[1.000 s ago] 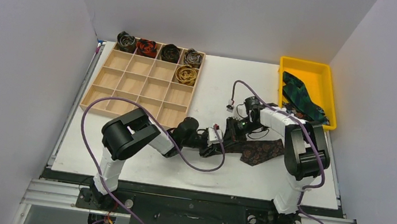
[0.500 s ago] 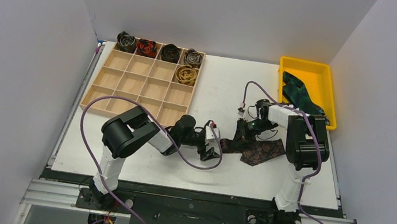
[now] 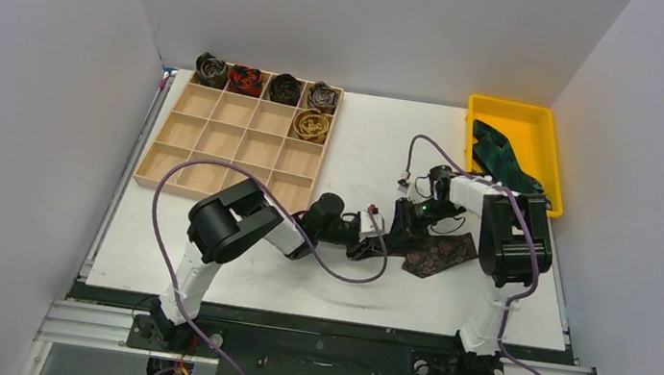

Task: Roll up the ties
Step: Roll the tie at the center of the board.

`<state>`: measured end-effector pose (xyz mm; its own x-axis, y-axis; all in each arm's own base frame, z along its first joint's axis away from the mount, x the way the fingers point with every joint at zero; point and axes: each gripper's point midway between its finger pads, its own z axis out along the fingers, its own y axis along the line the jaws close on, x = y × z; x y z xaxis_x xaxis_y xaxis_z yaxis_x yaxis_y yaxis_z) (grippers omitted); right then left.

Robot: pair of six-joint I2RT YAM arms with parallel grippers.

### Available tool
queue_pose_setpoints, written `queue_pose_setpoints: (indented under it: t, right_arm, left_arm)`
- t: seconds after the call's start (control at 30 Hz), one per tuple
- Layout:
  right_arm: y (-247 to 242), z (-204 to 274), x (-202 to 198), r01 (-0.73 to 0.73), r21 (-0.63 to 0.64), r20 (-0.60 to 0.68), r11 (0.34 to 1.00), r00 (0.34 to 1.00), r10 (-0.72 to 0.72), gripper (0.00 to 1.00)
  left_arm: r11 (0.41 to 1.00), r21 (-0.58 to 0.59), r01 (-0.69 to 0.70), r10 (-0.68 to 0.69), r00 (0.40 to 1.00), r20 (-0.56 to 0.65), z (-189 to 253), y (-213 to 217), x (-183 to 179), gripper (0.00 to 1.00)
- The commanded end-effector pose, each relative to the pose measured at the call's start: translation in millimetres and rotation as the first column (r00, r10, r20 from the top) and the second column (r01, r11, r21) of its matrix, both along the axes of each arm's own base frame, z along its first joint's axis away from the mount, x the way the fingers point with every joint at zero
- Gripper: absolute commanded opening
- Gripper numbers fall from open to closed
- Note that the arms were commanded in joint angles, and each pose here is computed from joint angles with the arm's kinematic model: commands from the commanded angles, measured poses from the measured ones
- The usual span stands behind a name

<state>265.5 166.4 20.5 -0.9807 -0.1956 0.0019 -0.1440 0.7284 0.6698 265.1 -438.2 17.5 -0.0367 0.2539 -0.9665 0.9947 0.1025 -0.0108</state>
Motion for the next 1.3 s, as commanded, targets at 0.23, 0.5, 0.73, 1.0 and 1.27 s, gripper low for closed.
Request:
queue_pose_setpoints:
  t: [0.23,0.5,0.73,1.0,1.27]
  right_arm:
    - [26,49,1,-0.104,0.019,0.198,0.994,0.975,0.098,0.46]
    - [29,12,8,-0.099,-0.09,0.179,0.991,0.977,0.114,0.4]
    - [-6,-16,5,-0.103,-0.207,0.139,0.973,0.981,0.134,0.0]
    - [-52,-50,-7,-0.093,-0.282,-0.005,0.955,0.995,0.095,0.0]
    - [-58,-56,3,-0.071,-0.318,0.0,0.945,0.997,0.075,0.0]
  left_arm:
    - [0.948,0.317,-0.019,0.051,0.994,-0.094,-67,68,-27,0.24]
    - [0.943,0.331,-0.026,0.058,0.994,-0.088,-68,67,-25,0.26]
    - [0.943,0.331,-0.027,0.061,0.994,-0.092,-69,72,-25,0.36]
    - [0.98,0.198,-0.01,0.017,0.999,-0.033,-42,63,-18,0.76]
    - [0.997,0.073,0.014,-0.015,1.0,0.011,-9,25,-7,0.79]
